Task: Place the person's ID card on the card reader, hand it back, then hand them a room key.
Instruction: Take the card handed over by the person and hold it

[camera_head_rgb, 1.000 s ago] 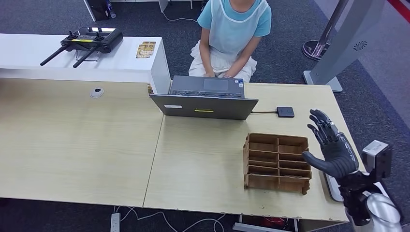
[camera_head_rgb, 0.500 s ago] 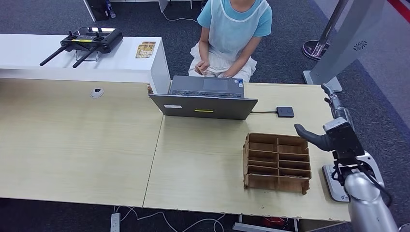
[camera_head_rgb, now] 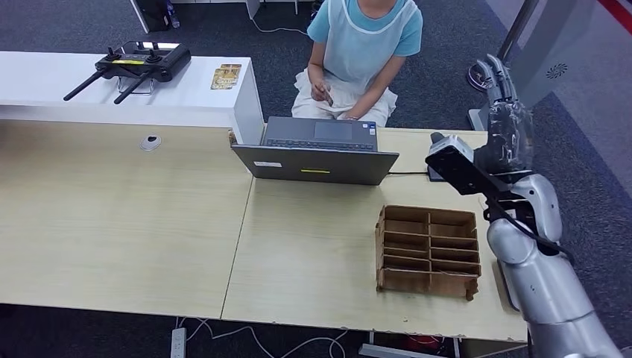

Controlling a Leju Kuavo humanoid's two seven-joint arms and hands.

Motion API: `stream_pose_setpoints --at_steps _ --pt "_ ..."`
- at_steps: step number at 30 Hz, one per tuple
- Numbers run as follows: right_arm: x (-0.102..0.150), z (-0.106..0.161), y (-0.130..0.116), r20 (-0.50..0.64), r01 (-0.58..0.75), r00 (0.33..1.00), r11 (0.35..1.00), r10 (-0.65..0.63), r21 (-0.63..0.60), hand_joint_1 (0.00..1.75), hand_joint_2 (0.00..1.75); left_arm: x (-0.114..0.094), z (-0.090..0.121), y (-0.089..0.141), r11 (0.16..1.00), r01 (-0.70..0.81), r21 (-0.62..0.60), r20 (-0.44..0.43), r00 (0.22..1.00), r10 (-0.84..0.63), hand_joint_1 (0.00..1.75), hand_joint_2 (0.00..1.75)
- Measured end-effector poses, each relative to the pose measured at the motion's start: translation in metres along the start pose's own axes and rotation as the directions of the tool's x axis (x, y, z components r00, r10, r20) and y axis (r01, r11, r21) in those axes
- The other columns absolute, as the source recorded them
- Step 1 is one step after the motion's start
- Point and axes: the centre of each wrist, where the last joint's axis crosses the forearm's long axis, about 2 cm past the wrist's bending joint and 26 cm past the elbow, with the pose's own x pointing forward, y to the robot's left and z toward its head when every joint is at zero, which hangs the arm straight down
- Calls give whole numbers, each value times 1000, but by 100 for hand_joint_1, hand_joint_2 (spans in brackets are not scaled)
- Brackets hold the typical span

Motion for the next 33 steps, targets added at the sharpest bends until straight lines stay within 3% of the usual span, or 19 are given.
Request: stream_pose_setpoints --at_steps 7,14,23,33 --pt "11 -23 1 42 -80 996 997 81 -12 0 175 1 0 -2 1000 16 -11 11 1000 -16 0 0" --pt "20 -74 7 45 -277 960 960 276 37 0 175 5 0 -3 996 79 -40 124 990 -73 0 0" --pt "19 -131 30 -20 -363 927 910 374 202 0 175 15 -1 -5 986 161 -38 60 985 -159 0 0" --pt "14 -152 41 -44 -413 891 848 452 332 0 175 15 -1 -5 981 188 -40 38 982 -186 0 0"
